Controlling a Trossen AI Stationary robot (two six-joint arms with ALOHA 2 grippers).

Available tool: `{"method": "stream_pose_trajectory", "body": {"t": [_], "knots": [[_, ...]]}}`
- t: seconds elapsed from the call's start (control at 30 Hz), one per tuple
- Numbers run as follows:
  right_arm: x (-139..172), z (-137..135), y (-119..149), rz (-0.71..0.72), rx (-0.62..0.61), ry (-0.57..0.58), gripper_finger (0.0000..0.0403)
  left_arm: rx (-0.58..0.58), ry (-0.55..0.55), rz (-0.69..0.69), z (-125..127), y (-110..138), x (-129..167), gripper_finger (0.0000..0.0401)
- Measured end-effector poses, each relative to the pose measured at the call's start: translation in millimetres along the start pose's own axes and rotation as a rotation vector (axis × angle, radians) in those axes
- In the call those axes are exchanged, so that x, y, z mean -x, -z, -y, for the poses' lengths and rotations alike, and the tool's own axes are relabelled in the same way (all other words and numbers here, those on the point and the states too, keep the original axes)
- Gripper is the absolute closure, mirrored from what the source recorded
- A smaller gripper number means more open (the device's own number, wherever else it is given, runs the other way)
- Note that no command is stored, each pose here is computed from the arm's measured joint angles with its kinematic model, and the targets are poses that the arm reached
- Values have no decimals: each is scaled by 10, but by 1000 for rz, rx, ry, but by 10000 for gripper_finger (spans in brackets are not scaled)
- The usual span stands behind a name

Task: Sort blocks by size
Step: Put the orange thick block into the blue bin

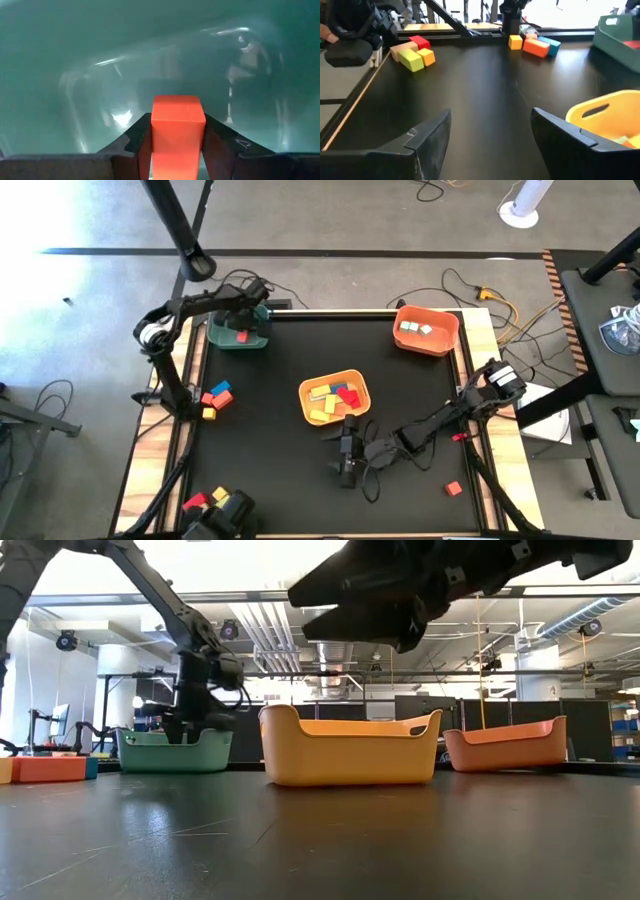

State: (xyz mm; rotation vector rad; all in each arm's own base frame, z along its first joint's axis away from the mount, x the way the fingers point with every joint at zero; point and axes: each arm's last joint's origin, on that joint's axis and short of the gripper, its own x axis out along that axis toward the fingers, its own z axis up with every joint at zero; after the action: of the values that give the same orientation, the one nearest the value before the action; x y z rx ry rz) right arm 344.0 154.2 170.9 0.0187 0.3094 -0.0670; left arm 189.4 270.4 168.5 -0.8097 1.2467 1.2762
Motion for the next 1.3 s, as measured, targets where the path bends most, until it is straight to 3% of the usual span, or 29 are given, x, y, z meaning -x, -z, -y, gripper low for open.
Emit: {"method": "stream_pose_trajectory", "body": {"t": [0.13, 0.33, 0.53, 0.83, 1.0, 1.13, 1.3], "knots": [[4, 7, 32, -18, -24, 4, 131, 2, 13, -40, 30, -31, -81, 279], [8, 1, 35, -19, -33, 2, 117, -40, -29, -44, 15, -26, -67, 220], [8, 1, 32, -17, -35, 2, 98, -67, -100, -14, -75, 5, 138, 172], [8, 1, 33, -17, -35, 2, 85, -160, -35, 105, -181, 194, 750, 154], [8, 1, 37, -21, -30, 2, 94, -278, 94, 190, -108, 635, 1239, 153], [9, 0, 33, -17, -8, 2, 100, -444, 205, 289, 25, 1214, 1549, 153], [9, -2, 25, -9, 16, 0, 96, -539, 381, 325, 104, 1981, 1702, 152]]}}
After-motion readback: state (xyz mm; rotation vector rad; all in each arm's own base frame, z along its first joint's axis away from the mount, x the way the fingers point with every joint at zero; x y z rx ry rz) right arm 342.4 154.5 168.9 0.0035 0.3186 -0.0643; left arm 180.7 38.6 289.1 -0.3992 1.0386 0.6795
